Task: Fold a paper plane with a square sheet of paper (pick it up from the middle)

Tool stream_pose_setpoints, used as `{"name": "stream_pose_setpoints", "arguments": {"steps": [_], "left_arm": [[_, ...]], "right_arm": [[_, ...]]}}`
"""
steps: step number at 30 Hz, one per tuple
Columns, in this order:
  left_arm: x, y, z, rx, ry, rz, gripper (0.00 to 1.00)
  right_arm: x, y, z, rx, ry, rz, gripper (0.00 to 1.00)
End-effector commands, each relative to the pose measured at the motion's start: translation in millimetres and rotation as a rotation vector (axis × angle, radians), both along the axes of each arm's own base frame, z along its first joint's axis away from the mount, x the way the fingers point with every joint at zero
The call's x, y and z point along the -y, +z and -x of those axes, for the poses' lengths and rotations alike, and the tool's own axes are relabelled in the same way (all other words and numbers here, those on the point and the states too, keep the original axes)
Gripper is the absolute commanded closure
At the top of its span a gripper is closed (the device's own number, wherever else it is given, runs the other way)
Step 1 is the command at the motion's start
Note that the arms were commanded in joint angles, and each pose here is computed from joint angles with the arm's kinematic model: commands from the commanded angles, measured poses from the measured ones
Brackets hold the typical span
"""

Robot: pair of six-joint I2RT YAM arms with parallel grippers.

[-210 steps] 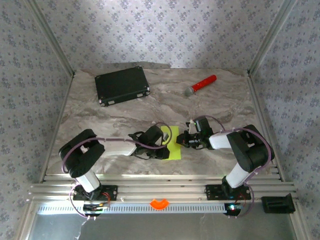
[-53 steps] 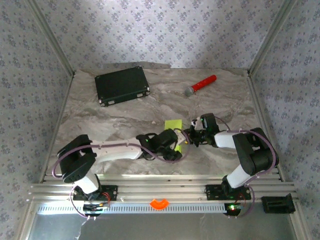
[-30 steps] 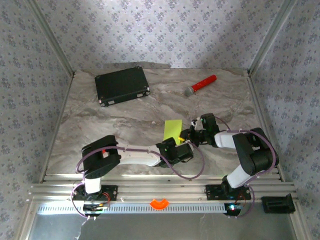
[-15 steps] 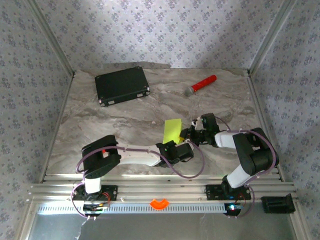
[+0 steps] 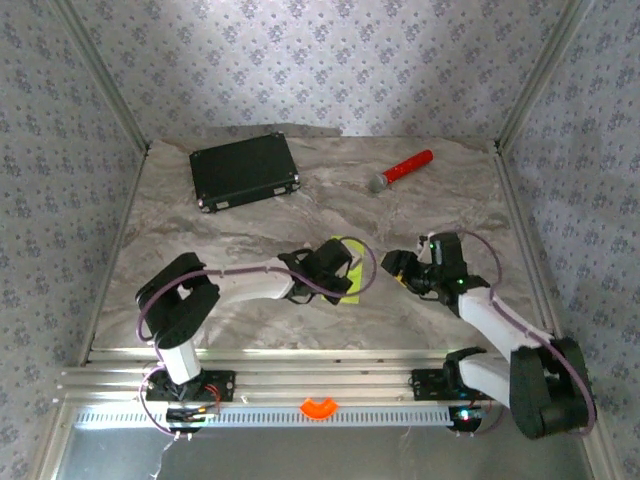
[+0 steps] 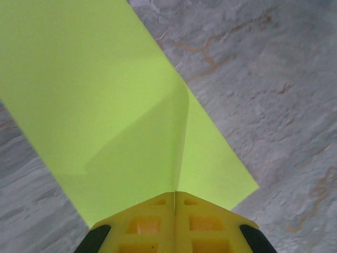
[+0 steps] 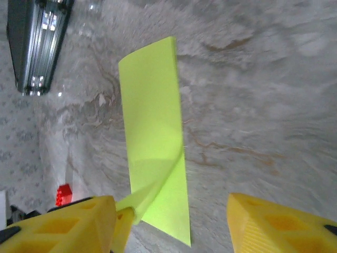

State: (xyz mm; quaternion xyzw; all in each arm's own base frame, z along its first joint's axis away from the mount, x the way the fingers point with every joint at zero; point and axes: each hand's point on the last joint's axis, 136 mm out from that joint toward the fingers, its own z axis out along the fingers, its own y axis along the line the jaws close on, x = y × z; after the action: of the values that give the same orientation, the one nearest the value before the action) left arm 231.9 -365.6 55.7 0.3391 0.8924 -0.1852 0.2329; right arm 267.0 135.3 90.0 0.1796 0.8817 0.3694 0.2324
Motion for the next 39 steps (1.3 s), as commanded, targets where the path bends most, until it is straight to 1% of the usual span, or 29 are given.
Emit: {"name": "stream_pose_setpoints", "arguments": {"steps": [1,5,8,11,18,21,22,27,32,37,39], "left_arm": [[23,18,18,-0.173,-0.058,0.189,1.00],[30,23,13,-0.254,-0.051,0.248,1.00],[39,30,9,-0.294,-0.034,0.313,1.00],[48,37,4,-0.318,-0.021,0.357,1.00],[47,37,0,-0.331,0.021,0.341,1.00],[31,31,0,-0.315,0.056,0.282,1.00],[25,29,-1,-0.305,0.072,0.264,1.00],[12,24,-2,-0.303,0.101,0.238,1.00],[12,22,-4,-0.303,0.111,0.235,1.00],[13,19,-4,-0.310,0.111,0.225,1.00],[12,18,-3,-0.310,0.113,0.219,1.00]], "right_arm": [[21,-15,17,-0.033,-0.022,0.089,0.38],[15,-14,24,-0.045,0.012,0.039,0.42],[5,-15,28,-0.066,0.057,-0.007,0.49],[-3,-18,32,-0.093,0.087,-0.039,0.60],[-24,-22,35,-0.119,0.149,-0.054,0.77],[-37,-24,36,-0.139,0.175,-0.056,0.84],[-42,-25,36,-0.140,0.187,-0.053,0.87],[-63,-35,35,-0.155,0.204,-0.039,0.96],[-80,-42,33,-0.159,0.213,-0.032,0.98],[-86,-53,32,-0.184,0.224,0.000,0.99],[-86,-60,33,-0.202,0.235,0.035,0.99]]}}
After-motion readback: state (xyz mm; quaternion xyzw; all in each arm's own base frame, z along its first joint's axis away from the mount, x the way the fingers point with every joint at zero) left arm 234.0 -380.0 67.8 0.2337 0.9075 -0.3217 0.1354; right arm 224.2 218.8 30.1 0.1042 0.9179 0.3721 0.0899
